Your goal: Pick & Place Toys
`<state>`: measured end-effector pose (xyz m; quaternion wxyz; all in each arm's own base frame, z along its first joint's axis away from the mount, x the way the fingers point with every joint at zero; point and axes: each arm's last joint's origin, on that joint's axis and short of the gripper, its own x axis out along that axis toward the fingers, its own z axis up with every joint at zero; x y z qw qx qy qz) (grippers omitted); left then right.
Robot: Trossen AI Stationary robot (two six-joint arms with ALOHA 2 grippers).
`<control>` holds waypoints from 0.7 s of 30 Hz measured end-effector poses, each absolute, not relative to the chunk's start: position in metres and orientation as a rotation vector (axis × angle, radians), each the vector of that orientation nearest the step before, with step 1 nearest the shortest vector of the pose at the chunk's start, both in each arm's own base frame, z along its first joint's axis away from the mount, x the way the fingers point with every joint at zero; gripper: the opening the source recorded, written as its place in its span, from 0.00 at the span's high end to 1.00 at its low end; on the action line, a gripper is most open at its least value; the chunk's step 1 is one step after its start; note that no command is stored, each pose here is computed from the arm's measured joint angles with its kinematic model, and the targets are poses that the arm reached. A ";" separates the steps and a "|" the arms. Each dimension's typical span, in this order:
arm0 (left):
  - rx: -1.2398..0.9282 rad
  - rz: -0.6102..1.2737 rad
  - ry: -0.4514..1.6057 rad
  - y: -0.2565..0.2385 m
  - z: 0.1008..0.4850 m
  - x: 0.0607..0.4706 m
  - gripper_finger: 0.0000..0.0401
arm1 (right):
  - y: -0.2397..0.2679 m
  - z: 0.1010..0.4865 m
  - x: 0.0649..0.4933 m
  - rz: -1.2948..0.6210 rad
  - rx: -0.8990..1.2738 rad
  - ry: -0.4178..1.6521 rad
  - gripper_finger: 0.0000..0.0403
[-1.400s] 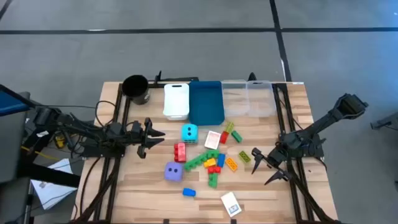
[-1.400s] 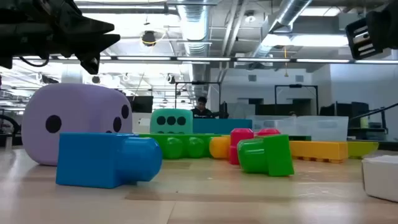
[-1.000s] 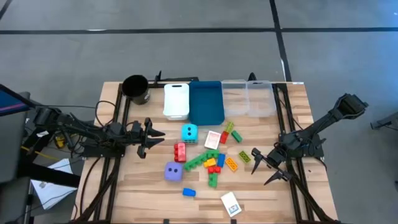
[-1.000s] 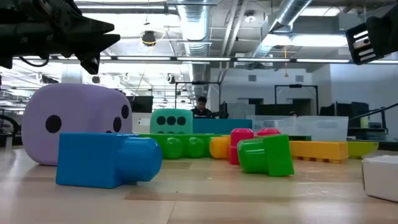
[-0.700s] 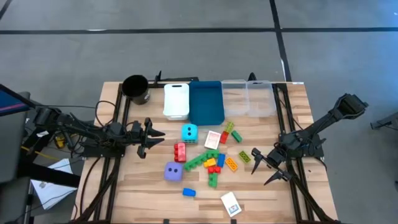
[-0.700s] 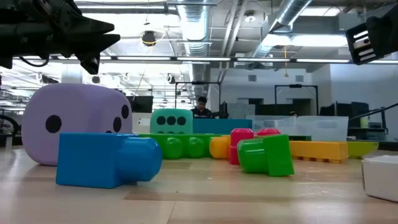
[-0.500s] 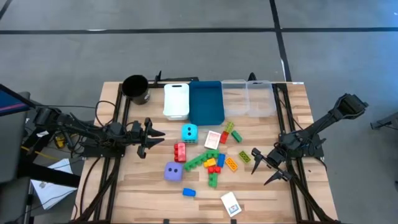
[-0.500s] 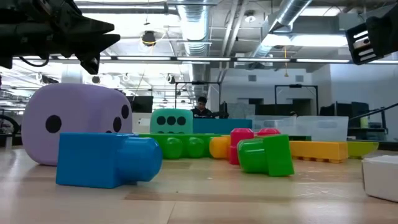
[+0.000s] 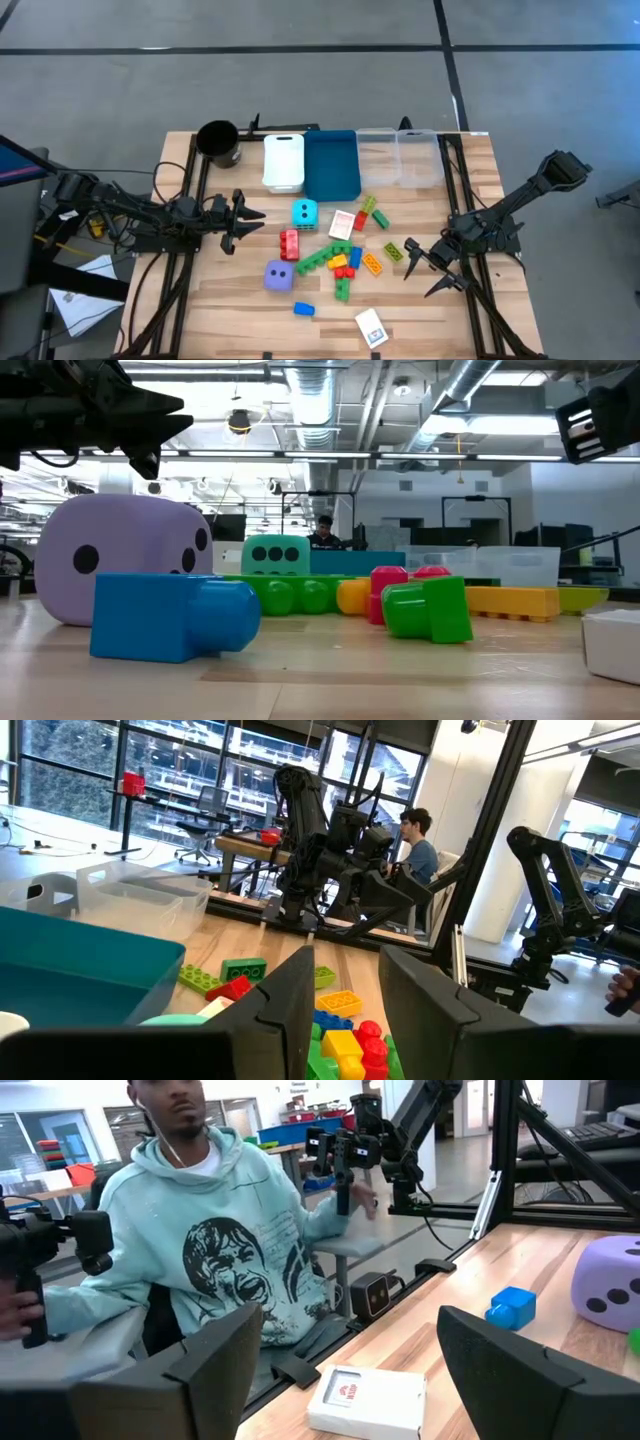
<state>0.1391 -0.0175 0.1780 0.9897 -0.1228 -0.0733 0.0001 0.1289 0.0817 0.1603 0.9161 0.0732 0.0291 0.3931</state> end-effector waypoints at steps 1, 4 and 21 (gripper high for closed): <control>-0.246 0.000 -0.147 -0.017 0.178 0.139 0.73 | 0.081 0.161 0.129 0.798 0.151 0.056 0.27; -0.246 0.000 -0.147 -0.017 0.178 0.139 0.73 | 0.081 0.161 0.129 0.791 0.151 0.056 0.27; -0.247 0.000 -0.152 -0.017 0.179 0.139 0.73 | 0.070 0.178 0.134 0.383 0.164 -0.164 0.27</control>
